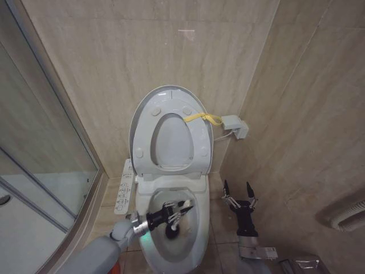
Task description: Open the toilet lid, clean the toilet bowl with a toilet brush, close the toilet lid, and flush.
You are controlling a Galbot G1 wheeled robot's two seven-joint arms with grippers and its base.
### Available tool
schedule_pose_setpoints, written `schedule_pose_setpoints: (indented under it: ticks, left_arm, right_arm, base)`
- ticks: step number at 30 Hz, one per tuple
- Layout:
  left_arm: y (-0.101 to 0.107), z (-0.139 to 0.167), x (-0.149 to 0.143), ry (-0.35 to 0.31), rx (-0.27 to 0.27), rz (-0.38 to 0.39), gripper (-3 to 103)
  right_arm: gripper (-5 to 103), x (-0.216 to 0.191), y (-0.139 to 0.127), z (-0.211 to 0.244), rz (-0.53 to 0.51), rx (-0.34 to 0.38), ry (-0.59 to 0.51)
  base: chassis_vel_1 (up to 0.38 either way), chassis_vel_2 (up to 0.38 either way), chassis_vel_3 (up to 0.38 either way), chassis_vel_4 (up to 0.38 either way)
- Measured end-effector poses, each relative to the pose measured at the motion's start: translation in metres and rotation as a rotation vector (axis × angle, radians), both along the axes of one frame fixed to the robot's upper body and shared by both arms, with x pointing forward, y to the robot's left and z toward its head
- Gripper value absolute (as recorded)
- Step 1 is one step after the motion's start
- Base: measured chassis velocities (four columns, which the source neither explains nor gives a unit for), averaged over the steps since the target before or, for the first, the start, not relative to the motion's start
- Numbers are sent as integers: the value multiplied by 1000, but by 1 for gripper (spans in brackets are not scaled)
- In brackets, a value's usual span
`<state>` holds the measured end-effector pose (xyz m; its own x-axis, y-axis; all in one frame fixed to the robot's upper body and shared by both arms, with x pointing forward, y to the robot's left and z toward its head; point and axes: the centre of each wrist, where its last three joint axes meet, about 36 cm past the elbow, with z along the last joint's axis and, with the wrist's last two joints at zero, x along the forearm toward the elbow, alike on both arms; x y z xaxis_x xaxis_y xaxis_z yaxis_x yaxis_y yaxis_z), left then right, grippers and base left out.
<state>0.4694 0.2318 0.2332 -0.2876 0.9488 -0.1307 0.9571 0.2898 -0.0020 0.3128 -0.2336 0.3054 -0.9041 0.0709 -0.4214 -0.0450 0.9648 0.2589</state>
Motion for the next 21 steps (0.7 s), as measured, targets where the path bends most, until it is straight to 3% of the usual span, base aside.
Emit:
schedule_pose_setpoints:
  ticks: [2, 5, 6, 8, 10, 13, 15, 18, 19, 20, 21]
  left_arm:
    - [-6, -4, -1, 6, -5, -2, 22]
    - [-60, 29, 1, -39, -119, -64, 22]
    - [-60, 29, 1, -39, -119, -64, 22]
    - [-79, 51, 1, -65, -162, -105, 20]
    - [-74, 48, 1, -64, -146, -112, 20]
    - [-31, 8, -4, -28, -33, -84, 20]
    - [-25, 3, -4, -25, -21, -72, 20]
    - [-51, 22, -2, -55, -84, -84, 20]
    - [-51, 22, -2, -55, -84, -84, 20]
    - [-73, 41, 0, -81, -136, -101, 20]
    - [-81, 48, 2, -93, -152, -111, 20]
  right_arm:
    - [100, 0, -1, -1, -1, -1, 3]
    - [100, 1, -5, -2, -4, -11, 4]
    - [100, 1, -5, -2, -4, -11, 4]
    - [100, 1, -8, -2, -9, -14, 4]
    - [100, 1, -8, -2, -11, -14, 5]
    - [100, 1, -5, -3, -10, -8, 5]
    - [100, 0, -4, -3, -8, -6, 5]
    - [100, 0, -4, -3, -6, -9, 5]
    - [100, 0, -4, -3, -6, -9, 5]
    - [100, 0, -4, -2, -6, -11, 3]
    - [100, -1, -4, -2, -6, -11, 2]
  base:
    - [0, 0, 0, 0]
    - [0, 0, 0, 0]
    - [0, 0, 0, 0]
    - [0, 0, 0, 0]
    - [0, 0, 0, 0]
    - [0, 0, 0, 0]
    - [0, 0, 0, 0]
    - [0, 0, 0, 0]
    - [0, 0, 0, 0]
    - [0, 0, 0, 0]
    - [0, 0, 0, 0]
